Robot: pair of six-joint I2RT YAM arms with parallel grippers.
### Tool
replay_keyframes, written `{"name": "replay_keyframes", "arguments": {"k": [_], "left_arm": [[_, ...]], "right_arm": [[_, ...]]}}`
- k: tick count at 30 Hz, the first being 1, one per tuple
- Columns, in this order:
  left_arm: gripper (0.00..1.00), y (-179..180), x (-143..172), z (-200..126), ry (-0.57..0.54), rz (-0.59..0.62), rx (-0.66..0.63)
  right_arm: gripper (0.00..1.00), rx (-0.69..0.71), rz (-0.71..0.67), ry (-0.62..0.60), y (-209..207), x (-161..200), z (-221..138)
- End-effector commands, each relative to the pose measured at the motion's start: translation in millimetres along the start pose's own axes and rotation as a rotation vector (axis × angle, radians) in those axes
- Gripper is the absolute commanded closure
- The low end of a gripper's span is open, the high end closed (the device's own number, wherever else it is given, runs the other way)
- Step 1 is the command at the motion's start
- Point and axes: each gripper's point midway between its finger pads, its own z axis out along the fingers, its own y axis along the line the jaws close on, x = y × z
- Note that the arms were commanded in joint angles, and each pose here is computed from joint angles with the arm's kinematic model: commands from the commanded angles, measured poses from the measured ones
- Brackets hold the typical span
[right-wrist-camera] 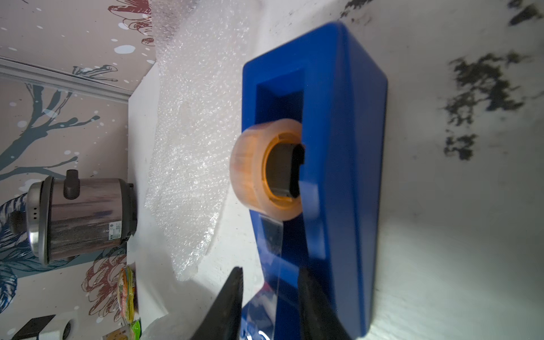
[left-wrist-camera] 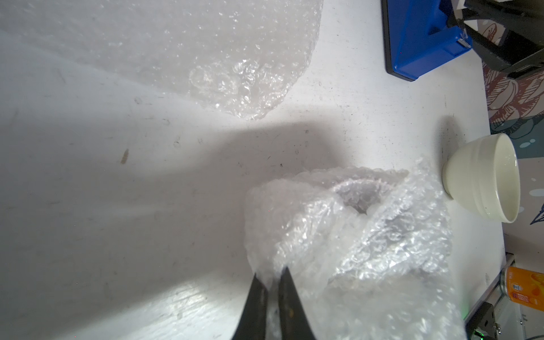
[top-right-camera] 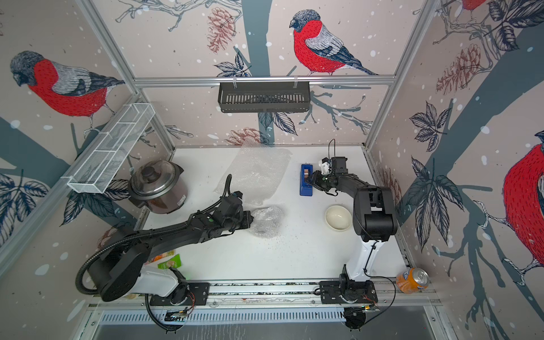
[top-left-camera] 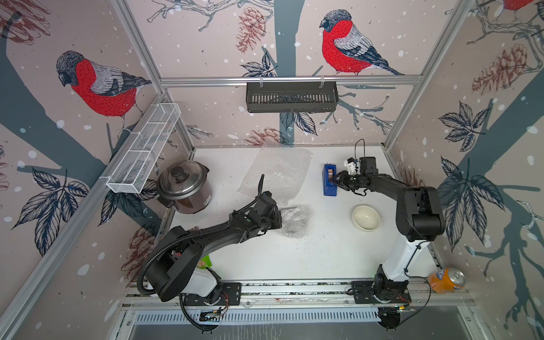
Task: Wrap bowls in bubble wrap
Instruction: Tear off the tape using the Tape Cutter.
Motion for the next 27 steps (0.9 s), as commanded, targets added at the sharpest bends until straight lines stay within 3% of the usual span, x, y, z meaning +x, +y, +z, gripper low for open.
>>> {"name": "replay_keyframes", "arguments": {"k": [1, 19, 27], "left_arm": [[1.00, -6.5, -7.7, 1.0, -0.032, -0.002, 0.024], [1.00, -6.1, -5.1, 5.4, -0.022, -0.005, 0.027], [1.00, -5.0, -5.0, 5.7, -0.024, -0.008, 0.025]], "right_arm": [[0.66, 0.007, -0.004, -0.003, -3.4, -2.1, 3.3], [0.78, -0.026, 0.021, 0.008, -6.5, -2.3, 6.6], [0.94, -0.056, 0.021, -0.003, 1.4, -6.6, 2.7]]}}
